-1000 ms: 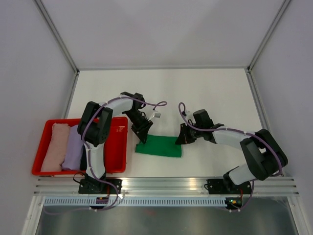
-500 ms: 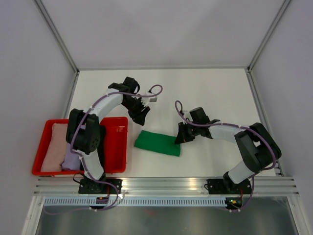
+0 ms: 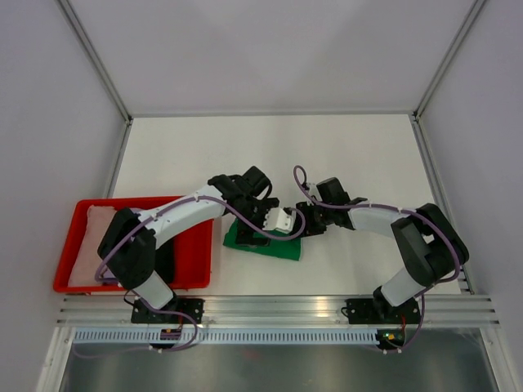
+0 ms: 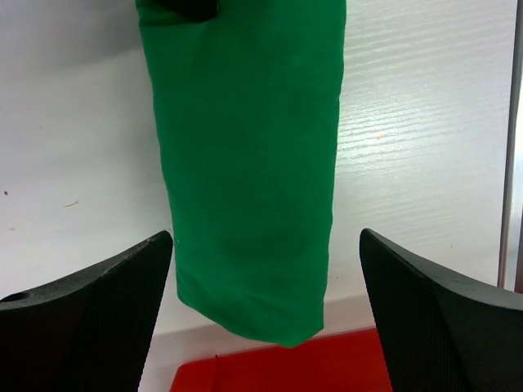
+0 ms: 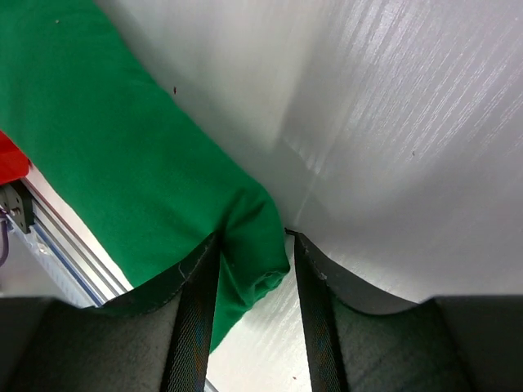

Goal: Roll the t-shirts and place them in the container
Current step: Roll the tshirt, then place the rolled tshirt into the container

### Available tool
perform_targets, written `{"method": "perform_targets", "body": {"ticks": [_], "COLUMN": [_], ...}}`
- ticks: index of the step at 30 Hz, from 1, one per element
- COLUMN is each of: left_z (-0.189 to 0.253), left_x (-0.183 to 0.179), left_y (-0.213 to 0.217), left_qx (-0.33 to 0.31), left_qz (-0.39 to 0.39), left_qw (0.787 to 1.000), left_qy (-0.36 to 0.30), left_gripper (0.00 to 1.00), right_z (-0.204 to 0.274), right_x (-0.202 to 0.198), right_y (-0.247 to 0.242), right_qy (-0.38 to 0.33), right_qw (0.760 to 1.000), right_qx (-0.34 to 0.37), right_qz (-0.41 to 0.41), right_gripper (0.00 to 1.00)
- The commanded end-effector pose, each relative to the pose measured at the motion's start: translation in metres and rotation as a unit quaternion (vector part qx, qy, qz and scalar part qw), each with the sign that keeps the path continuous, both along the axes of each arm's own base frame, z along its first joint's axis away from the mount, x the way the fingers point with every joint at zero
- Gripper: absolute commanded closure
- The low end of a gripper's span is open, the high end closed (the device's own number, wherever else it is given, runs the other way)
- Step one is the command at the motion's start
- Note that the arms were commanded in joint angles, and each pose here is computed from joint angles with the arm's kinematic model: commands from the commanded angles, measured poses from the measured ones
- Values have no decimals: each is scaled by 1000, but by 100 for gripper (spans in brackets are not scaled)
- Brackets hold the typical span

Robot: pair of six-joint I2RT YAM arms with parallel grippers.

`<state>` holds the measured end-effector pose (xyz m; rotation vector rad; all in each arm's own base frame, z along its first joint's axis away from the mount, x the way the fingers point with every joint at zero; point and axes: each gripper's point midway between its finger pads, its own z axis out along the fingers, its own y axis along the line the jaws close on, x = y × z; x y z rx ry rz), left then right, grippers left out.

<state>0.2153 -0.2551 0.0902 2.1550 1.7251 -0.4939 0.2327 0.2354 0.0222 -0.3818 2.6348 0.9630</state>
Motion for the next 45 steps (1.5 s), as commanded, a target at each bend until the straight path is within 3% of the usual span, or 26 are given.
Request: {"method": "perform_targets", "body": {"ticks": [1, 6, 15, 22, 30, 34, 35, 37, 45], "left_z": [3, -29, -54, -80, -95, -98, -98, -96, -89], "left_x": [5, -4, 11, -7, 18, 16, 18, 21, 22], "left_y": [-15, -15, -27, -14, -17, -14, -12, -12, -6], "left_qx": [-4, 29, 66, 96, 106, 110, 113, 116, 134], "left_qz": [-18, -5, 10, 0, 52, 59, 65, 77, 119], "left_qw": [999, 999, 996, 995, 990, 989, 988, 986, 980], "left_qy": [-42, -31, -57, -37, -80, -78, -82, -88, -82], "left_gripper": [0, 0, 0, 0, 0, 16, 28, 42, 64], "right_z": [6, 2, -4, -1, 21, 33, 36, 40, 42], "right_x": [12, 11, 10, 15, 35, 39, 40, 41, 52], "right_y": [4, 6, 2, -3, -31, -43, -44, -46, -55], "right_qy": [5, 19, 42, 36, 25, 6, 3, -5, -17], "right_qw": [1000, 999, 998, 998, 995, 994, 994, 993, 991], "right_qx": [2, 3, 2, -2, -29, -37, -37, -37, -42], "right_qz": [-21, -26, -36, -47, -91, -103, -105, -109, -125], "right_gripper": [52, 51, 51, 51, 50, 50, 50, 50, 50]}}
